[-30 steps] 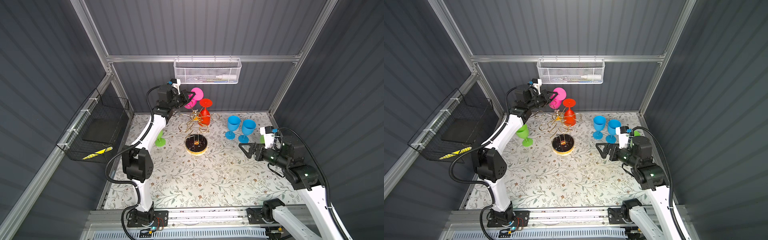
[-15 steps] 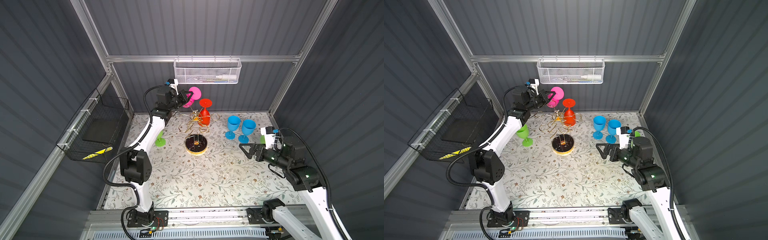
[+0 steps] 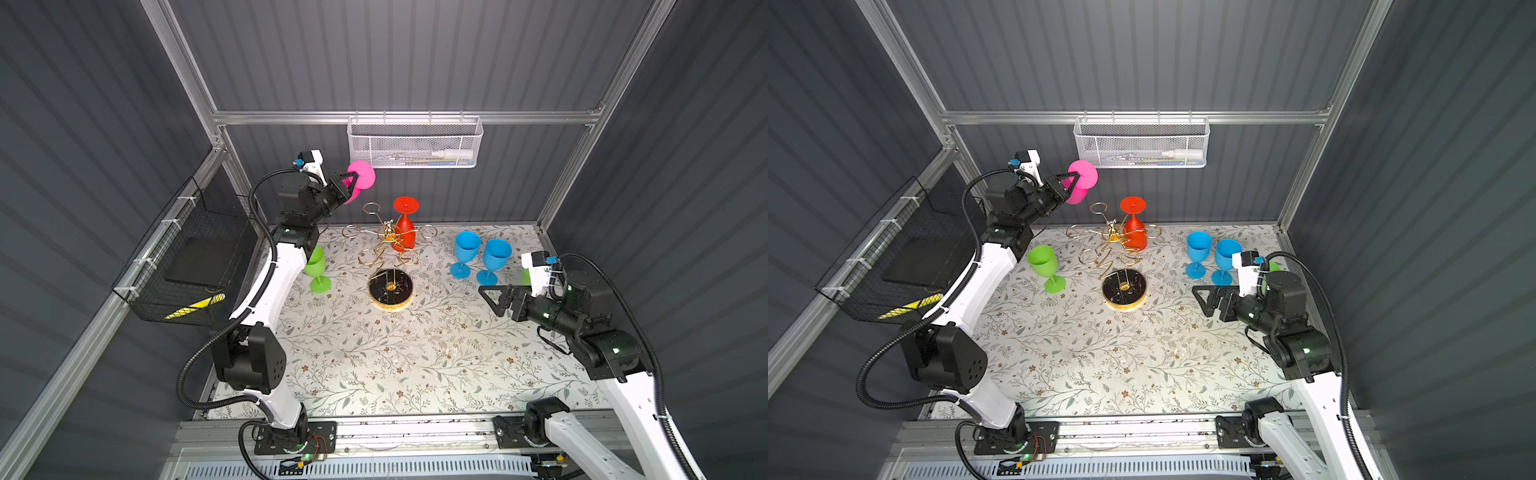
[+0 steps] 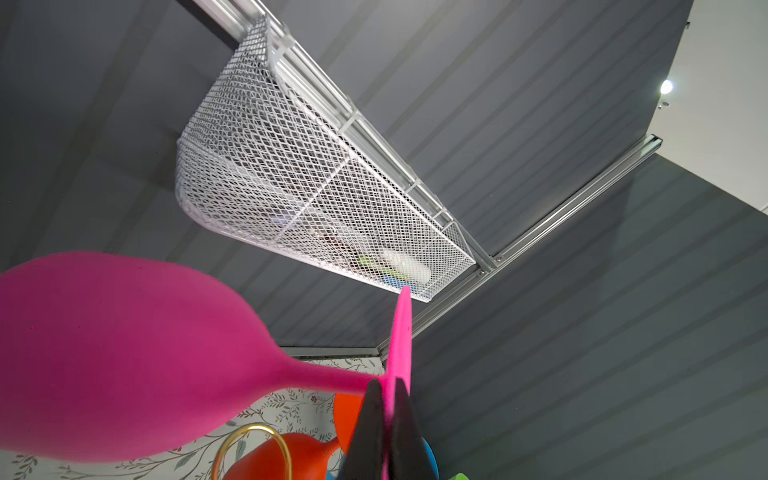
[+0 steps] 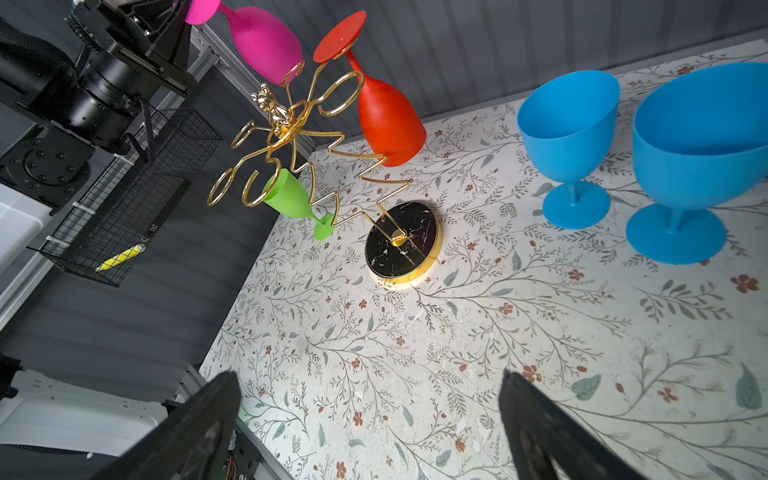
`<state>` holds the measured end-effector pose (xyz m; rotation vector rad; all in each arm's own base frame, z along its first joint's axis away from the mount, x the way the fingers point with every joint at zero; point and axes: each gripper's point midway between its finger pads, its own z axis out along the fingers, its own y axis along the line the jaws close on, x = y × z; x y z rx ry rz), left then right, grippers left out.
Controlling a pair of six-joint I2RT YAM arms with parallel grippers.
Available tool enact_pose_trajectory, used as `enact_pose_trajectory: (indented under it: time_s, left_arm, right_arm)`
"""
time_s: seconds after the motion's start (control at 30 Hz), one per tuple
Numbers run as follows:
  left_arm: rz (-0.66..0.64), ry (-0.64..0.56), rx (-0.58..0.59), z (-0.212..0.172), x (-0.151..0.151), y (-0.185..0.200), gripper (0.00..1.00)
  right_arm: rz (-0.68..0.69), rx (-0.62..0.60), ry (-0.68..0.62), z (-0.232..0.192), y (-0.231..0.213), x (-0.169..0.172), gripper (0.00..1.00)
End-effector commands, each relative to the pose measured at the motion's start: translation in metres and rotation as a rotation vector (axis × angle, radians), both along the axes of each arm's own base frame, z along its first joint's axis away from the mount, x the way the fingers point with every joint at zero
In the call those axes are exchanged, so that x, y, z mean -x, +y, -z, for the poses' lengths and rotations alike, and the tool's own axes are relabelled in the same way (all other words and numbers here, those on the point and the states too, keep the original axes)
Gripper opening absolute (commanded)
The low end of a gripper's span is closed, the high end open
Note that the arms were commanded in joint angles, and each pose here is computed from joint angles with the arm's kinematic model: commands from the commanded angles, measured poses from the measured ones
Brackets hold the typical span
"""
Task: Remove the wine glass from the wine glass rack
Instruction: 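Lift the pink glass up and away from the rack with the left gripper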
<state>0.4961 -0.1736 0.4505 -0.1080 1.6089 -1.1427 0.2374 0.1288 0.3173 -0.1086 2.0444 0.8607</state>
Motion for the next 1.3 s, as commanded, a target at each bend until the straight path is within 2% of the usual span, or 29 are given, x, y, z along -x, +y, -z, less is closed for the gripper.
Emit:
enact_pose_trajectory:
  time_s: [0.0, 0.17, 0.47, 0.6, 0.77, 0.9, 1.03, 1.27]
  left_arm:
    - [0.019, -0.038, 0.053, -0.024, 0.019, 0.018, 0.0]
    - [0.069, -0.069, 0.104, -0.054, 0.058, 0.03, 0.0]
    - [0.185, -0.22, 0.064, -0.12, 0.154, 0.025, 0.0]
    - [0.324, -0.236, 0.08, -0.139, 0.183, 0.012, 0.0]
    - [0.499, -0.187, 0.186, -0.141, 0.196, -0.001, 0.0]
    - [0.577, -0.152, 0.198, -0.135, 0.201, -0.018, 0.0]
    - [0.719, -0.111, 0.196, -0.129, 0.213, -0.058, 0.0]
    - [0.798, -0.04, 0.25, -0.121, 0.213, -0.076, 0.0]
  right_arm:
    - [0.001, 0.028, -0.051, -0.015, -0.002, 0.0, 0.99]
    - [-0.01, 0.048, -0.117, -0.036, -0.001, -0.003, 0.99]
    - [-0.073, 0.036, -0.274, -0.082, 0.011, -0.011, 0.99]
    - [-0.122, 0.026, -0.367, -0.106, 0.023, -0.012, 0.99]
    - [-0.214, 0.043, -0.489, -0.133, 0.049, -0.014, 0.99]
    - [-0.276, 0.072, -0.591, -0.147, 0.071, -0.013, 0.99]
    - [-0.31, 0.127, -0.696, -0.155, 0.087, -0.015, 0.99]
    - [-0.334, 0.187, -0.886, -0.167, 0.098, -0.015, 0.99]
